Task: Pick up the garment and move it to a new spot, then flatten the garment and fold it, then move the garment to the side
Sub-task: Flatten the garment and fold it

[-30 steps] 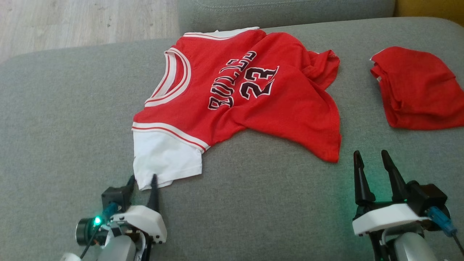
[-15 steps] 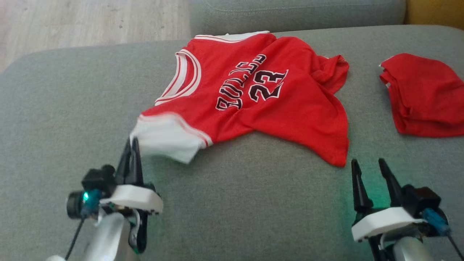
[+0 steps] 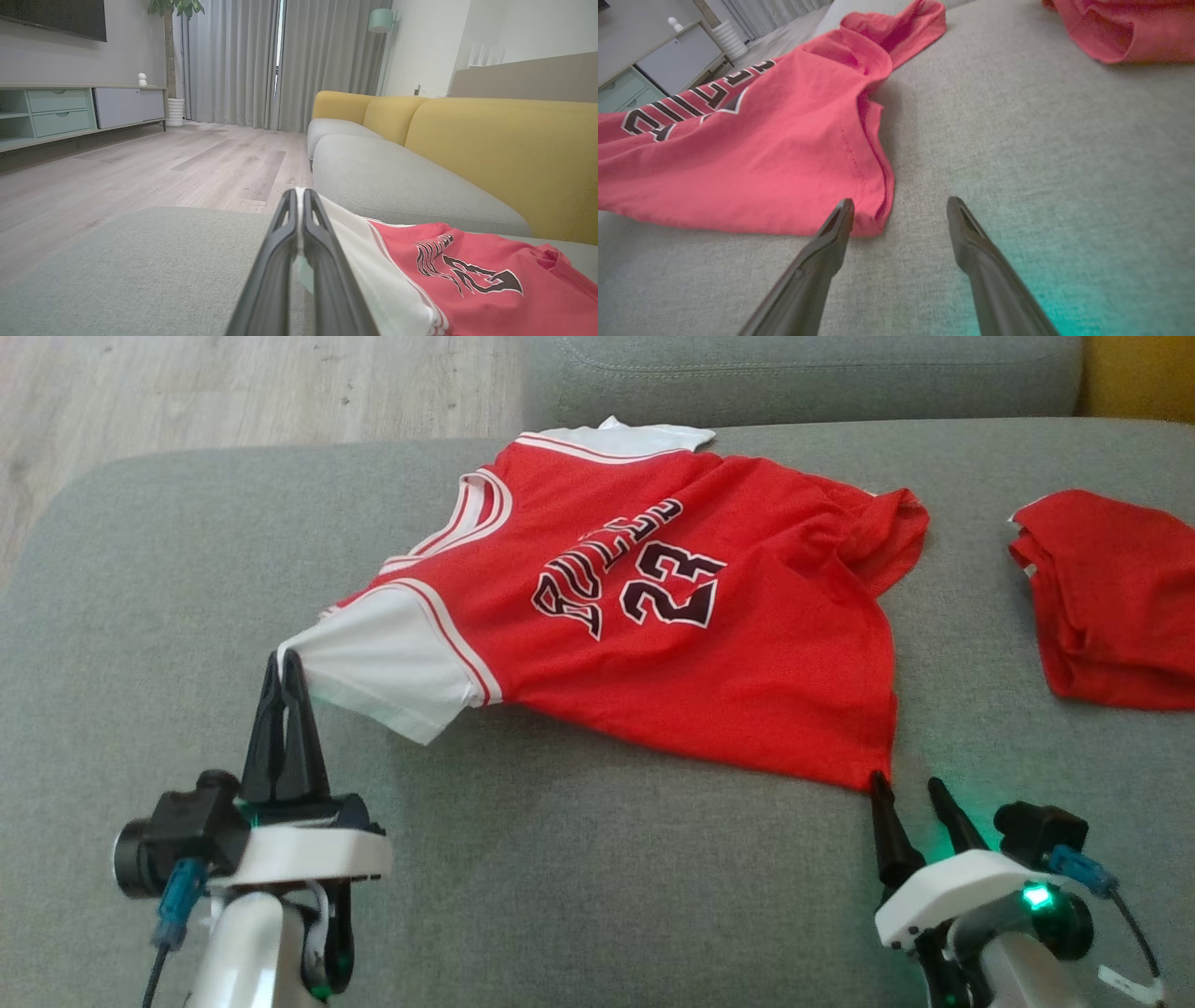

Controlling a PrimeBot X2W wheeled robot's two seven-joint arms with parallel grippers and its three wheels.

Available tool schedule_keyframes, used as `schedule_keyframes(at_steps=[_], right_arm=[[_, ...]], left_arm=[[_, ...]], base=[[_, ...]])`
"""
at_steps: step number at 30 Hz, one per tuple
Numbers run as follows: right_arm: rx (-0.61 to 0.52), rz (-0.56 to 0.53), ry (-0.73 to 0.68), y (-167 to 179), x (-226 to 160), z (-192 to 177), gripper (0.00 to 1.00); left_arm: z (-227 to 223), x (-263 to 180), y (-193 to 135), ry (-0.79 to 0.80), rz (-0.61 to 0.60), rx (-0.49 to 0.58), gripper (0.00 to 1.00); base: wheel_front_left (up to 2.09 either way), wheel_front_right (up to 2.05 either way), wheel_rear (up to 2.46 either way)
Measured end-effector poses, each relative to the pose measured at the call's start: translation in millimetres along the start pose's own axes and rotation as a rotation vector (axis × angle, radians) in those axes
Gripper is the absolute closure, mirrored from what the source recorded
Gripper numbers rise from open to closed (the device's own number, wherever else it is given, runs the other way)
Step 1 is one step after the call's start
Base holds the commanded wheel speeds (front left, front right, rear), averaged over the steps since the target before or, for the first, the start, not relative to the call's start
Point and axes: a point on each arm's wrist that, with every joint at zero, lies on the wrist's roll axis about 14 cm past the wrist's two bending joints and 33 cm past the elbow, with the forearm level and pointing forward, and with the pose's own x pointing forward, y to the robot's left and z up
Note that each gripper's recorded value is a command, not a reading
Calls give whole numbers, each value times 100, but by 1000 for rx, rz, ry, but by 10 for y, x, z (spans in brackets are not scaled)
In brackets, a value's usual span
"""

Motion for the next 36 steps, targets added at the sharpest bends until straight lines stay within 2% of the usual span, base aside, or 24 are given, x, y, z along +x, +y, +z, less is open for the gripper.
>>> schedule_keyframes(at_steps=[6,14,15,16,17,21,25,32,36], right_arm=[[38,24,33,106,105,-79,0],[19,76,59,272,175,-115,0],[15,82,64,287,173,-127,3],[10,87,68,301,172,-134,43],[6,92,71,314,174,-135,99],[-2,113,74,380,146,-146,100],[-9,132,-8,446,135,65,100],[-25,167,-238,562,108,761,100],[-107,185,-403,634,-30,1252,100]], left_arm=[[-98,-69,8,31,-1,8,100],[-134,-93,-39,43,-18,6,100],[-132,-93,-41,43,-19,6,100],[-128,-93,-44,42,-20,6,100],[-126,-94,-47,41,-20,5,100],[-118,-108,-63,40,-25,4,100],[-117,-177,-75,40,-26,-7,100],[89,-178,-117,-22,-37,-31,100],[292,-181,-121,-84,-40,-70,100]], base=[[0,0,0],[0,0,0],[0,0,0],[0,0,0],[0,0,0],[0,0,0],[0,0,0],[0,0,0],[0,0,0]])
